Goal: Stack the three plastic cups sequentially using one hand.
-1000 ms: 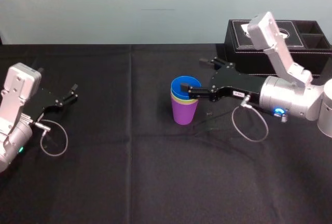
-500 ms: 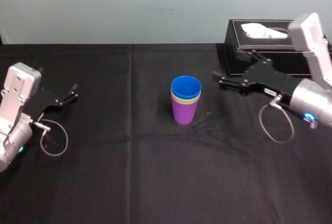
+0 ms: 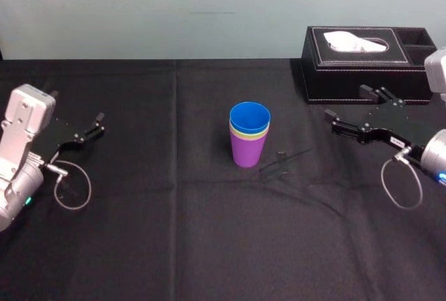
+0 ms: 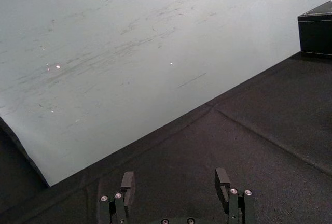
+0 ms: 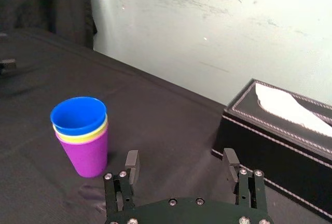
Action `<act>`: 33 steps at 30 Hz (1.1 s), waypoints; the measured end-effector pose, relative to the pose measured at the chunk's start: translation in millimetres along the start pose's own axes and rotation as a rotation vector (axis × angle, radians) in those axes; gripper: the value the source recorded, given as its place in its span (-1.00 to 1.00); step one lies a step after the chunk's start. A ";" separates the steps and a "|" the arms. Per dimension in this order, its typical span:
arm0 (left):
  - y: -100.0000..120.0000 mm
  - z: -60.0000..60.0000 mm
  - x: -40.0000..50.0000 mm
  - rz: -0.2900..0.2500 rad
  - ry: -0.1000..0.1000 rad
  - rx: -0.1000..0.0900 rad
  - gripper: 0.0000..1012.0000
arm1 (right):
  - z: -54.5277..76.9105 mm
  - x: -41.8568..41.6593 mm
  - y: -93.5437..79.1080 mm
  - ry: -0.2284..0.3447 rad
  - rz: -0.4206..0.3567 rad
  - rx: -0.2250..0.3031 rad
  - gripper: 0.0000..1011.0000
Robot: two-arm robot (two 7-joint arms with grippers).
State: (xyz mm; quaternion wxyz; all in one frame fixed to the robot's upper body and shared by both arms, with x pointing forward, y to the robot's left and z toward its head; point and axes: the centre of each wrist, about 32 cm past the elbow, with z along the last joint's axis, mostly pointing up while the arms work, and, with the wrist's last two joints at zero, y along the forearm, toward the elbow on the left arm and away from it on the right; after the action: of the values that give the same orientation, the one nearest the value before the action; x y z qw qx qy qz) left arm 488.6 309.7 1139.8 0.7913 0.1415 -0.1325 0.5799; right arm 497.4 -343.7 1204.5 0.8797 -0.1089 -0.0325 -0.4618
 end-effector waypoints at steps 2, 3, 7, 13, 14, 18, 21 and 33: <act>0.0 0.0 0.0 0.000 0.000 0.000 1.00 | -3.0 0.9 -1.0 0.004 -0.006 -0.005 0.99; 0.0 0.0 0.0 0.000 0.000 0.000 1.00 | -5.6 1.6 -1.8 0.008 -0.012 -0.009 0.98; 0.0 0.0 0.0 0.000 0.000 0.000 1.00 | -9.6 2.9 -2.4 0.014 -0.023 -0.015 0.98; 0.0 0.0 0.0 0.000 0.000 0.000 1.00 | -14.5 3.7 -1.7 0.023 -0.031 -0.025 0.98; 0.0 0.0 0.0 0.000 0.000 0.000 1.00 | -15.9 3.5 -1.4 0.027 -0.032 -0.028 0.98; 0.0 0.0 0.0 0.000 0.000 0.000 1.00 | -19.5 2.7 -1.4 0.036 -0.034 -0.038 0.98; 0.0 0.0 0.0 0.000 0.000 0.000 1.00 | -22.3 1.6 -0.8 0.042 -0.036 -0.046 0.99; 0.0 0.0 0.0 0.000 0.000 0.000 1.00 | -25.2 1.2 -0.7 0.049 -0.036 -0.054 0.98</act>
State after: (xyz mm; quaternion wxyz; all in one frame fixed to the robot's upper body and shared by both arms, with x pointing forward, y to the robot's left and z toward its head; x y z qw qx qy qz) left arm 488.6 309.6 1139.8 0.7913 0.1415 -0.1324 0.5799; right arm 496.4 -350.7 1180.3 0.8685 -0.1210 -0.0004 -0.4807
